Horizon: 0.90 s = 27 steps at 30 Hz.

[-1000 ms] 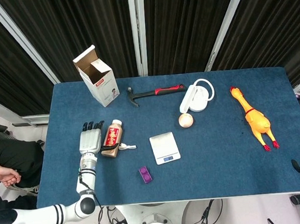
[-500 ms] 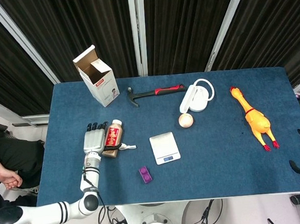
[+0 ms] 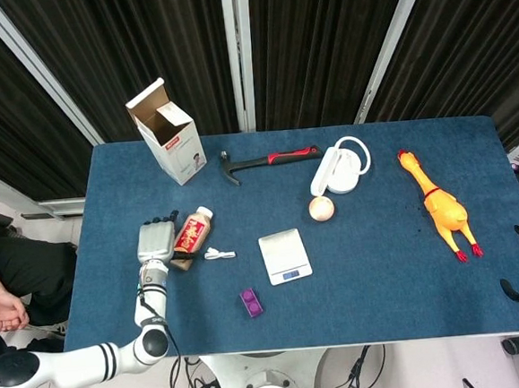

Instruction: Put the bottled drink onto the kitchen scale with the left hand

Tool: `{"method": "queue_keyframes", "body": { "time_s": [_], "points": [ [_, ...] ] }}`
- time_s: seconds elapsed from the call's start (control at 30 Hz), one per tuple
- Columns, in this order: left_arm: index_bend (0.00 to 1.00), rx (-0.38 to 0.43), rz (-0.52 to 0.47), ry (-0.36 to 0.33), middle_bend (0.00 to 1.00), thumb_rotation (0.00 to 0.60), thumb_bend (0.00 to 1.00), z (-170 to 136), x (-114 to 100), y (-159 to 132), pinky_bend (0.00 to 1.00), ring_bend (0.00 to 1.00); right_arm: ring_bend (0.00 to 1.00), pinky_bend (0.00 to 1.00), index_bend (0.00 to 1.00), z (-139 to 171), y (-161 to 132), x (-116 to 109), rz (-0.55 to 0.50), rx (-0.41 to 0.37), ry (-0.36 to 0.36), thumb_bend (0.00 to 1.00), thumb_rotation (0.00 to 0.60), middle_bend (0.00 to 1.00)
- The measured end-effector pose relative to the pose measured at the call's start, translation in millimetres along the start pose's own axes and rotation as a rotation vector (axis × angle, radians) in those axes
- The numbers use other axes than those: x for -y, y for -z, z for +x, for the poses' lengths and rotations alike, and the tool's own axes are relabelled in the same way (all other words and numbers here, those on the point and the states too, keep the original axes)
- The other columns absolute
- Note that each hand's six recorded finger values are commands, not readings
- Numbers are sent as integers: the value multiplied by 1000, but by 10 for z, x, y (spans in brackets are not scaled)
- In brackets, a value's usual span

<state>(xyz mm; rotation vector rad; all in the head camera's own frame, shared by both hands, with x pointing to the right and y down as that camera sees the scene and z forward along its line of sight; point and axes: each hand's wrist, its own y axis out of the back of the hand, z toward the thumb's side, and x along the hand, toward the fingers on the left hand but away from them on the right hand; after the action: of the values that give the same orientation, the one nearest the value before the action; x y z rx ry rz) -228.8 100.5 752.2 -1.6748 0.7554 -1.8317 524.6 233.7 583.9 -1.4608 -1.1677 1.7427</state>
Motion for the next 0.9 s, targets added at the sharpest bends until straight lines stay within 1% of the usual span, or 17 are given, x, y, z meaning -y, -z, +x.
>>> {"method": "queue_keyframes", "body": {
  "time_s": [0.1, 0.2, 0.37, 0.57, 0.77, 0.9],
  "points": [
    [332, -11, 17, 5, 452, 600, 113, 2, -1, 29, 521, 435, 0, 0, 0, -4, -2, 7, 1, 3, -4, 170, 600, 0],
    [386, -13, 29, 0, 494, 600, 149, 6, -11, 51, 560, 472, 0, 0, 0, -4, -2, 11, 4, 6, -7, 169, 600, 0],
    [432, -8, 30, -14, 540, 600, 191, 14, -53, 83, 589, 512, 0, 0, 0, -1, 3, 20, 8, 15, -16, 169, 600, 0],
    [460, 19, 18, -70, 565, 600, 220, 9, -183, 98, 617, 538, 0, 0, 0, -2, 4, 37, 14, 21, -26, 171, 600, 0],
    [483, 119, -21, -125, 588, 600, 242, -65, -335, 9, 644, 555, 0, 0, 0, -11, -14, 39, 14, 22, -27, 171, 600, 0],
    [493, 208, -51, -174, 599, 600, 255, -166, -475, -139, 647, 561, 0, 0, 0, -22, -9, 51, 11, 24, -26, 172, 600, 0]
  ]
}}
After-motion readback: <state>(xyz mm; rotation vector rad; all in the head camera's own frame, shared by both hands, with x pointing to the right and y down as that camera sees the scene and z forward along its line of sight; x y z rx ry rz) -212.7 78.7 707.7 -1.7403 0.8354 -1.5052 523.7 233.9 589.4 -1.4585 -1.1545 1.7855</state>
